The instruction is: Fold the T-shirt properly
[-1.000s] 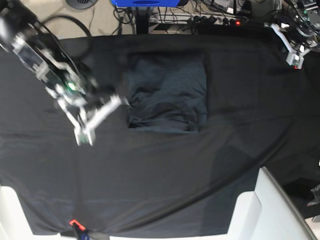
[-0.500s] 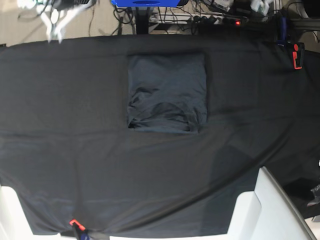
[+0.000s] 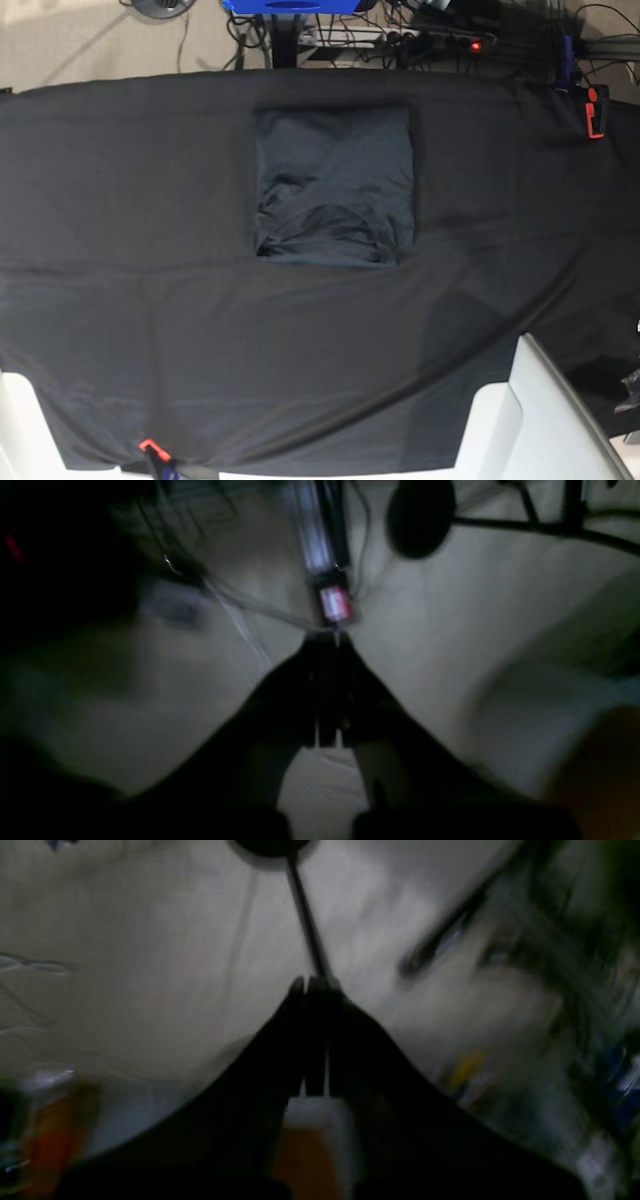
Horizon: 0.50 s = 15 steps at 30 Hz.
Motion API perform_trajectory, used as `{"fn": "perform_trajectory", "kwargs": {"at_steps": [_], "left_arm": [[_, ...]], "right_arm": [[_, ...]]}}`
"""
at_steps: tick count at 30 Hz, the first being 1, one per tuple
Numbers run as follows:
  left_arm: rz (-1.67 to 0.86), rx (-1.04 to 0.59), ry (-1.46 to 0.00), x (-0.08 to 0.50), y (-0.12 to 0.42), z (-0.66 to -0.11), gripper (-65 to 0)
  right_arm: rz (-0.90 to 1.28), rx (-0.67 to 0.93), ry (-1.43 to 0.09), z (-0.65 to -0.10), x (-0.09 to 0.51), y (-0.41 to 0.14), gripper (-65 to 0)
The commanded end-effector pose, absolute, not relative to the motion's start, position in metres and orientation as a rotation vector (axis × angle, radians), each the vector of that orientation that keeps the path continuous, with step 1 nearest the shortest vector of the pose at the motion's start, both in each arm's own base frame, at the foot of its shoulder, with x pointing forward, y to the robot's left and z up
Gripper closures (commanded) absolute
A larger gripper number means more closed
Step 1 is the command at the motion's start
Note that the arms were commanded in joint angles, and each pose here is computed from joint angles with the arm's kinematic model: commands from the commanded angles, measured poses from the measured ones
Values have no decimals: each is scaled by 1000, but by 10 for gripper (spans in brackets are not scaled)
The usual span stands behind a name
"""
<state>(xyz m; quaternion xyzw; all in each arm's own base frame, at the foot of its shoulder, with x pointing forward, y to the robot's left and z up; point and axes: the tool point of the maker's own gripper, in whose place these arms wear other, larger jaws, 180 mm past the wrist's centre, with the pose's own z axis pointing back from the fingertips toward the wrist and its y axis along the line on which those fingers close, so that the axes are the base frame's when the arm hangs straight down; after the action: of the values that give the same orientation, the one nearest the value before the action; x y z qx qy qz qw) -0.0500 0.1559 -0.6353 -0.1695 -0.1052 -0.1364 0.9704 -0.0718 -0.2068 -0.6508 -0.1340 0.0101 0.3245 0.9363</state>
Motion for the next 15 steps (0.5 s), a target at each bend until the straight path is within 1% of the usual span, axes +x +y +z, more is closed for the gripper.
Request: {"fn": "perform_trajectory", "kwargs": {"at_steps": [1,2,3,6,10,13,15], "left_arm": [[-308,-342,-214,-46,152,-637,0],[-344,-319,-217,-35,151,-640,0],[-364,-308,-219,-28,146,-643,0],[-399,-267,-224,-11,147,-647,0],[-404,-262,-256,7,145,-647,0],[-406,-258,-267,14,146,-647,0],[-410,-255,-283,25,146,-647,0]], "right_arm": [[652,-236,-62,-652,-60,-198,-2],[631,-201,-133,-652,-51,-189,-3],[604,-189,-160,-650,-55,-187,-5],[502,-225,-193,-644,-58,-208,-3],[287,-262,-224,-641,-53,-222,-6],[211,-281,-238,-641,-43,-226,-6],[206,-283,-249,-642,-36,-227,-6]]}}
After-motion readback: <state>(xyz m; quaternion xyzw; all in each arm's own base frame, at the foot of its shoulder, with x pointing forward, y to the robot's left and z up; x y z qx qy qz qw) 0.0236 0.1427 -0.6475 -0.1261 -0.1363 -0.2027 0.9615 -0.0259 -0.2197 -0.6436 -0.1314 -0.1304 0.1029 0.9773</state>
